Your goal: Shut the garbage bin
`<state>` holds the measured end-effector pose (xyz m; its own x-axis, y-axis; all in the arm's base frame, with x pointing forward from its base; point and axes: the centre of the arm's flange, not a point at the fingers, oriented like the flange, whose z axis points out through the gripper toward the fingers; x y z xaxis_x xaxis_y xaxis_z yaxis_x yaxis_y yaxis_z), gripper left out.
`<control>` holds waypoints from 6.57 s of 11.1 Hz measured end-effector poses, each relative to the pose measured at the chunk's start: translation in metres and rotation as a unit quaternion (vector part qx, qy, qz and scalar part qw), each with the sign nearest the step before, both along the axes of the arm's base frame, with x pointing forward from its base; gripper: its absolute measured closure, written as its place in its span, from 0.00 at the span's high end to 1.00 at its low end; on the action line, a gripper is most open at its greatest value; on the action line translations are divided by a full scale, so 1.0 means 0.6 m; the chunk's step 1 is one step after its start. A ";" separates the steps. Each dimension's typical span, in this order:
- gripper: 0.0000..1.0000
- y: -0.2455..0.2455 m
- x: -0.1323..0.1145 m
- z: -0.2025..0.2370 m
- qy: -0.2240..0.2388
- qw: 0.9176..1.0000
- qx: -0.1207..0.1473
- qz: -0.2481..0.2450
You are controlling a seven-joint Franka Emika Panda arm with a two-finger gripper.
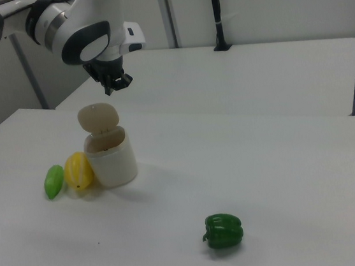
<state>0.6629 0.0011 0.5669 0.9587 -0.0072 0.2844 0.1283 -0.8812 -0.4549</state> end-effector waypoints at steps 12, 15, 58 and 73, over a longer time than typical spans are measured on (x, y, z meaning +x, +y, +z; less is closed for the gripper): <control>0.01 0.118 0.023 -0.074 0.032 0.998 0.025 0.045; 0.01 0.120 0.025 -0.064 0.026 0.998 0.031 0.044; 0.06 0.073 -0.026 -0.051 0.063 0.964 -0.202 0.159; 1.00 -0.207 -0.128 0.071 0.130 0.970 -0.196 -0.061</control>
